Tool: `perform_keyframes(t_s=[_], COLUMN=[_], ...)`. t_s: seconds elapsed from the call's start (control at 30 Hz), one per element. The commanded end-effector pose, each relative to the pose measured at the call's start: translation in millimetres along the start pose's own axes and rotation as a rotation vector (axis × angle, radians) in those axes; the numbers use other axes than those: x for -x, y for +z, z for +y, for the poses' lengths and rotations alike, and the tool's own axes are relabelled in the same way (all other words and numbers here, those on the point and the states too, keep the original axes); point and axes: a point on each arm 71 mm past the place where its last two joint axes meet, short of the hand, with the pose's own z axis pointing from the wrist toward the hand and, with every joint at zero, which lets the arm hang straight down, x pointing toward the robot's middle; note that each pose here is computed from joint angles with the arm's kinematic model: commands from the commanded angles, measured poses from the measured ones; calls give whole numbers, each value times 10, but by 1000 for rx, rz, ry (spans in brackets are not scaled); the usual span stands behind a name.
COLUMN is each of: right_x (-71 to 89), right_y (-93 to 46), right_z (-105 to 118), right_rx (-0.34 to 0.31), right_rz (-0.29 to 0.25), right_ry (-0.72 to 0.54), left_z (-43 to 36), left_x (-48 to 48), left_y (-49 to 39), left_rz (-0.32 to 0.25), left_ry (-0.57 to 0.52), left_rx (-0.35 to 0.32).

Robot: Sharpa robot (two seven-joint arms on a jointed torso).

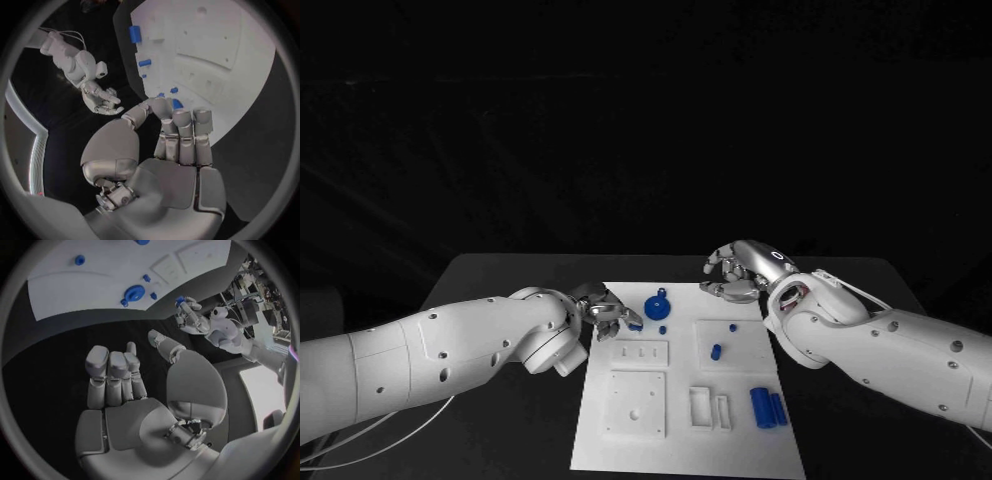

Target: Assemble the parts on the task board

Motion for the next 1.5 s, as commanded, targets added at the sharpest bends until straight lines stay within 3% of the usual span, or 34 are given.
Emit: perform_keyframes(t_s=[0.03,0.27,0.47,1.5], right_x=[88,243,280,305], right_y=[30,89,108,115], right_z=[-46,-95,-99,-88], right_rx=[-15,-26,-27,-23], right_rz=[-20,-59,-69,-72], right_ry=[56,58,58,60], left_z=[-10,11,32,105], left_x=[-35,-183,-257,-438], left_y=[31,109,150,228], left_rz=[-43,-66,-64,-71], left_ry=[113,177,209,297], left_rx=[30,41,41,31])
